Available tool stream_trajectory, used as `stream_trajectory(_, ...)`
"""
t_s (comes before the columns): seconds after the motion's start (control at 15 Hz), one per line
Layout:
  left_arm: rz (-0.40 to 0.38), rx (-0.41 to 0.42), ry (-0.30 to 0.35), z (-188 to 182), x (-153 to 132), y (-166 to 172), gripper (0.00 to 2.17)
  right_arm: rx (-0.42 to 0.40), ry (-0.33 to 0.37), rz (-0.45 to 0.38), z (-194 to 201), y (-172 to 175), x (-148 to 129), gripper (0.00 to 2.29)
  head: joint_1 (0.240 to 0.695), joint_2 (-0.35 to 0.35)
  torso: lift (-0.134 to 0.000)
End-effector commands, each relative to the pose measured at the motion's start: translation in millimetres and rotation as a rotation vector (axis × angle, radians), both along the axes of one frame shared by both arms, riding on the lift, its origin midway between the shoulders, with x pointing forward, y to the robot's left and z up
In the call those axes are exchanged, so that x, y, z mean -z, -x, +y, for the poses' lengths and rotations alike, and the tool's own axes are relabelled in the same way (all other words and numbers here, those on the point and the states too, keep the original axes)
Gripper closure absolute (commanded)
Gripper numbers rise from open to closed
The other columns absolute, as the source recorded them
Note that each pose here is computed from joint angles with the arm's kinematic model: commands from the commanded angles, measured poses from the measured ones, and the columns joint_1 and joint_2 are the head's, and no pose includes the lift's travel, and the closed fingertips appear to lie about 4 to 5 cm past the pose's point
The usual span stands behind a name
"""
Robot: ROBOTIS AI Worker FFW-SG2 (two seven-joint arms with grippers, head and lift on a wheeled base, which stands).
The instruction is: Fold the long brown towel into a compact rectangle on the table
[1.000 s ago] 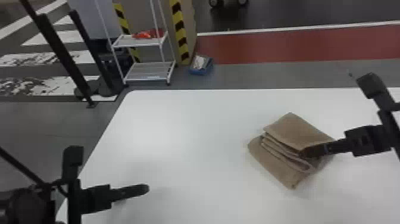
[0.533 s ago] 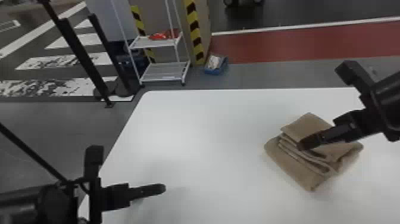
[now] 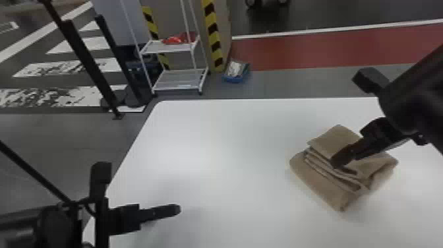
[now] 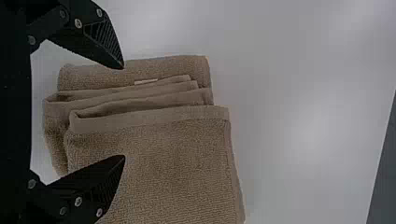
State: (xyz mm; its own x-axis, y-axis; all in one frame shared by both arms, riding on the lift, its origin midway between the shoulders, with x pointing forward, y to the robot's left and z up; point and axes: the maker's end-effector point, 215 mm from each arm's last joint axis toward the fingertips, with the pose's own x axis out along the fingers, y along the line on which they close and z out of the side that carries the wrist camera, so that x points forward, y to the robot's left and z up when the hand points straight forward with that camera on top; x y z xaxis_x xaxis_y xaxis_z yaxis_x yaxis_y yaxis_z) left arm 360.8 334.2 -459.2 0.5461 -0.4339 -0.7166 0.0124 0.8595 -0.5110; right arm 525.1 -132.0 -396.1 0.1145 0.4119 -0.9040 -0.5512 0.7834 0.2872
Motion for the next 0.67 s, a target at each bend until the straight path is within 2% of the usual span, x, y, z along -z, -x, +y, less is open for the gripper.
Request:
stream_trajectory(0.0, 0.000, 0.003, 0.002, -2.1, 0.1, 0.0, 0.09, -0.006, 0.021, 0.020, 7.1, 3.4, 8.6, 0.29, 0.695, 0.251, -0.123)
stream_trajectory(0.2, 0.000, 0.002, 0.003, -2.6, 0.2, 0.0, 0.09, -0.037, 0.053, 0.029, 19.8, 7.4, 15.1, 0.29, 0.695, 0.261, -0.123)
stream_trajectory(0.6, 0.001, 0.001, 0.005, -1.9, 0.7, 1.8, 0.09, -0.080, 0.150, 0.022, 27.4, 6.1, 20.4, 0.50, 0.695, 0.284, -0.123)
